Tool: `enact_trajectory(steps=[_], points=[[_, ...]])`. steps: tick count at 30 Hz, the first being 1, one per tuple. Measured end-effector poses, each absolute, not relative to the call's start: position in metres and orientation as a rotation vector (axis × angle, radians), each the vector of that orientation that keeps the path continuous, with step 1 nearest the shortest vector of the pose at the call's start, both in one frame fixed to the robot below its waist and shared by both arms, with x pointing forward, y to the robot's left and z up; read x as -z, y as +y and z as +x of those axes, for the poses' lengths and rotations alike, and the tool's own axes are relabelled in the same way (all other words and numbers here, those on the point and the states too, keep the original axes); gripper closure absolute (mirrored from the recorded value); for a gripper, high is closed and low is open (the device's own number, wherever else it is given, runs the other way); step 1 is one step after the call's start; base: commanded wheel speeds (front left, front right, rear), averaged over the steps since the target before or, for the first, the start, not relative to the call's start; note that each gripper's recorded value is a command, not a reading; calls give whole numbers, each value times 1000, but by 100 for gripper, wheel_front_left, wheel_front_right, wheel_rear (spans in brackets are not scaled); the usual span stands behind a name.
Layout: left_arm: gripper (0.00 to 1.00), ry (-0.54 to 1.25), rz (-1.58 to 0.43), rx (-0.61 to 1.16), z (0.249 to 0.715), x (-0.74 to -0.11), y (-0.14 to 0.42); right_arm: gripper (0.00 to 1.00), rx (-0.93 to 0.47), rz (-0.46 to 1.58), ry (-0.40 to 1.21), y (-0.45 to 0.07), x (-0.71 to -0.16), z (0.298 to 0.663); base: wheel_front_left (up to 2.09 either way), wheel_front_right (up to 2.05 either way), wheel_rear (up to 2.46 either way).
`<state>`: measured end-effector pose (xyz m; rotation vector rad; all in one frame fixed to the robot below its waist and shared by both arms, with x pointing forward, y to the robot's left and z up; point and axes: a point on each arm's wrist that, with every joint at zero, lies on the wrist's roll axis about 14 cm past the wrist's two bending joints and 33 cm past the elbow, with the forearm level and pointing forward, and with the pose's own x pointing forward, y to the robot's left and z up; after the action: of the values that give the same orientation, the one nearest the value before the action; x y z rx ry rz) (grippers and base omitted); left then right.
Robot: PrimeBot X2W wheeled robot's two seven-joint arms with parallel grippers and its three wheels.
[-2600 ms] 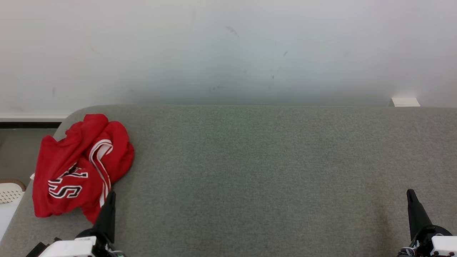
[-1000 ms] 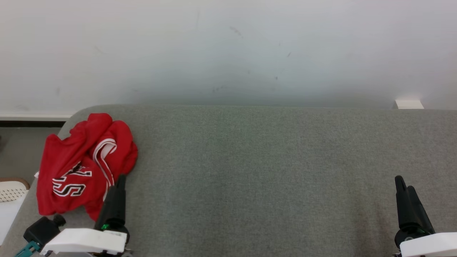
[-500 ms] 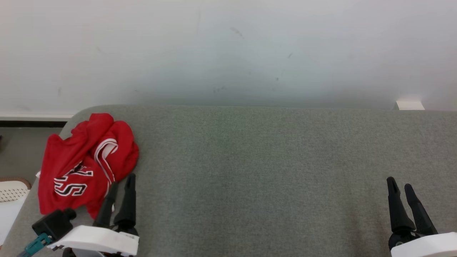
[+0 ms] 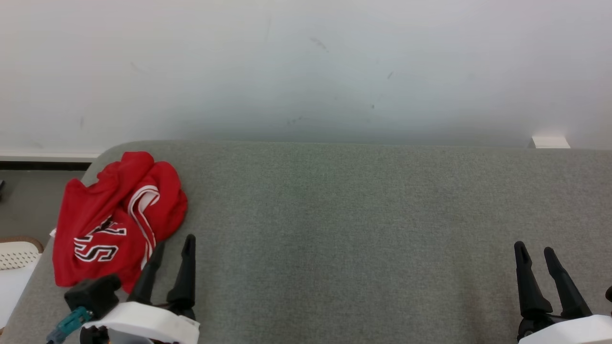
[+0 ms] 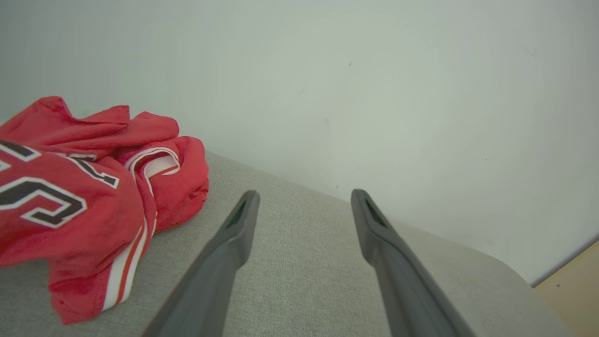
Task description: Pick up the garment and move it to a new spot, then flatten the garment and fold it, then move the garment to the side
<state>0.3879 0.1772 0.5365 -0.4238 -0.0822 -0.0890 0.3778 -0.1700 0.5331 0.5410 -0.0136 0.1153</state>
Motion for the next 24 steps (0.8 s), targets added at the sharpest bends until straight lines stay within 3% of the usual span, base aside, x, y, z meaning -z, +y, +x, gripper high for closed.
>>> enact_trajectory(steps=[24], points=[[0,-104,-159,135,385,-535,164,0,-100,322,-12,-173,-533,370,0,0,0]])
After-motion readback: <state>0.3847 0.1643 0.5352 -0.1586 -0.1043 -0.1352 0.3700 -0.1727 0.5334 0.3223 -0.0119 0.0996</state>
